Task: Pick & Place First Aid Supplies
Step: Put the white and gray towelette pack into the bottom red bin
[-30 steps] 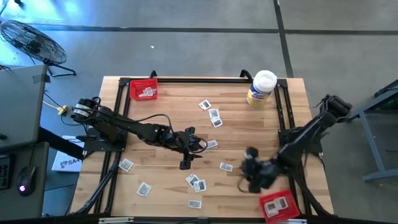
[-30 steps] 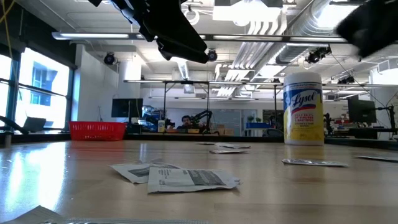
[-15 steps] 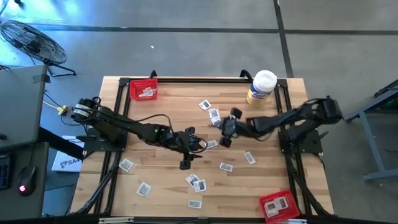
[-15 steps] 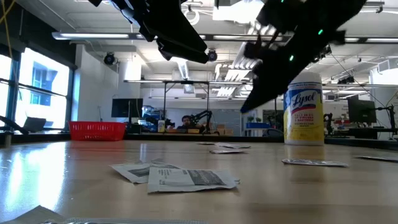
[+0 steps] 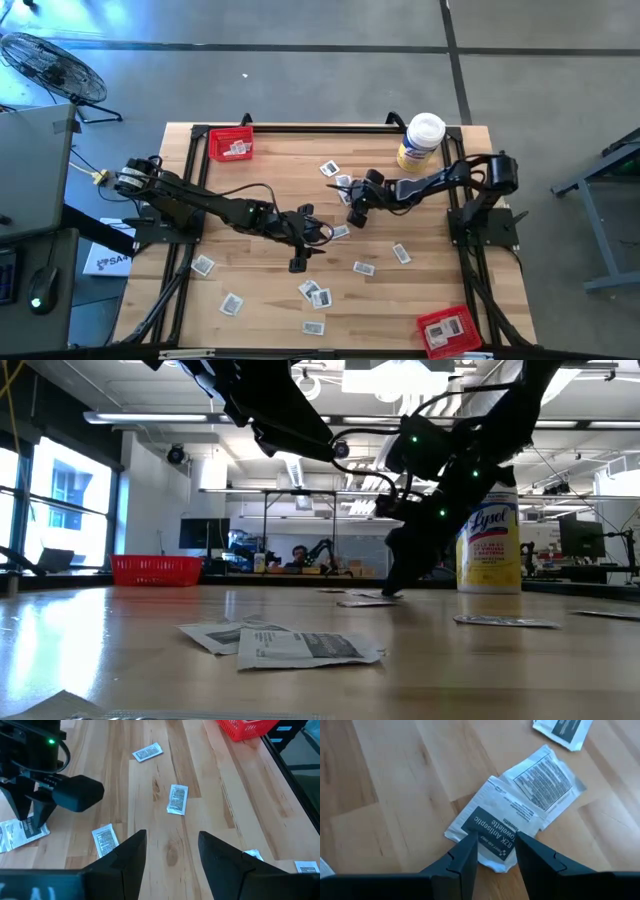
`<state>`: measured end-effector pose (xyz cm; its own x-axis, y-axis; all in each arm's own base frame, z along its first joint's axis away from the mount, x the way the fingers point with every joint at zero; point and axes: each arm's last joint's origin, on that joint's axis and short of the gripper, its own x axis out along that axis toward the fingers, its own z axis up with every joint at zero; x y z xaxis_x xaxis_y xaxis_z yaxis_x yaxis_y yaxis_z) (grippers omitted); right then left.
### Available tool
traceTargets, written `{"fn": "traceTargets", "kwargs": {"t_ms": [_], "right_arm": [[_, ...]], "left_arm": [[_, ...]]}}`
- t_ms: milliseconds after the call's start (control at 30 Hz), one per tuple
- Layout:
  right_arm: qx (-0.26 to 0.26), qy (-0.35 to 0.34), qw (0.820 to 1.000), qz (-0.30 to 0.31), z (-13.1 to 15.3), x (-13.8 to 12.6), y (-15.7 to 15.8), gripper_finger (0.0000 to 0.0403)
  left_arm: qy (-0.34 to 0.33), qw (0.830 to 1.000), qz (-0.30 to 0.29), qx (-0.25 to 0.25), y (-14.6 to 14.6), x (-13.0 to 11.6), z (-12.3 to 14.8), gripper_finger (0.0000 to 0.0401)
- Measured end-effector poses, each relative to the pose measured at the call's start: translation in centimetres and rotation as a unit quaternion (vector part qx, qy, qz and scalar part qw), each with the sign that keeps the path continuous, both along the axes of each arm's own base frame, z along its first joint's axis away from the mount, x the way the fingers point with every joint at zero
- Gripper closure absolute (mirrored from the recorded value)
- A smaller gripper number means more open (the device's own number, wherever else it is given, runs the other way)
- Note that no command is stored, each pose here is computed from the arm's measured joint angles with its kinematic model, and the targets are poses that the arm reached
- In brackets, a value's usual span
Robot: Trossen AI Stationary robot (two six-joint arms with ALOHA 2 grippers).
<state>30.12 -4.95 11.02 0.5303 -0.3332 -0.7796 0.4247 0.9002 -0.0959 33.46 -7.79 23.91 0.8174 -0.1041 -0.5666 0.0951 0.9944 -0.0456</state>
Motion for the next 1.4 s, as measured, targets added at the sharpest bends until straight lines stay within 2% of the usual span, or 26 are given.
{"fn": "traceTargets", "kwargs": {"t_ms": [100,267,467,700,867,967,1167,1400], "right_arm": [[0.029,0.011,0.999,0.006,0.3,-0.4,0.5,0.0279],[0.109,0.041,0.992,0.038,1.1,-1.4,2.3,0.0291],[0.157,0.073,0.977,0.123,2.4,-2.7,6.3,0.0302],[0.121,0.040,0.976,0.176,5.4,-4.4,10.9,0.0304],[0.027,0.073,0.966,0.246,5.6,-5.7,13.1,0.0304],[-0.009,0.088,0.962,0.257,5.0,-5.5,13.2,0.0304],[-0.041,0.145,0.942,0.300,3.1,-4.9,12.1,0.0304],[-0.032,0.174,0.933,0.315,1.5,-4.1,10.9,0.0304]], "left_arm": [[0.000,1.000,0.000,0.000,0.0,0.0,0.0,0.0222],[0.000,1.000,0.000,0.000,0.0,0.0,0.0,0.0222],[0.000,1.000,0.000,0.000,0.0,0.0,0.0,0.0222],[0.000,1.000,0.000,0.000,0.0,0.0,0.0,0.0222],[0.000,1.000,0.000,0.000,0.0,0.0,0.0,0.0222],[0.000,1.000,0.000,0.000,0.0,0.0,0.0,0.0222],[0.000,1.000,0.000,0.000,0.0,0.0,0.0,0.0222],[0.000,1.000,0.000,0.000,0.0,0.0,0.0,0.0222]]}}
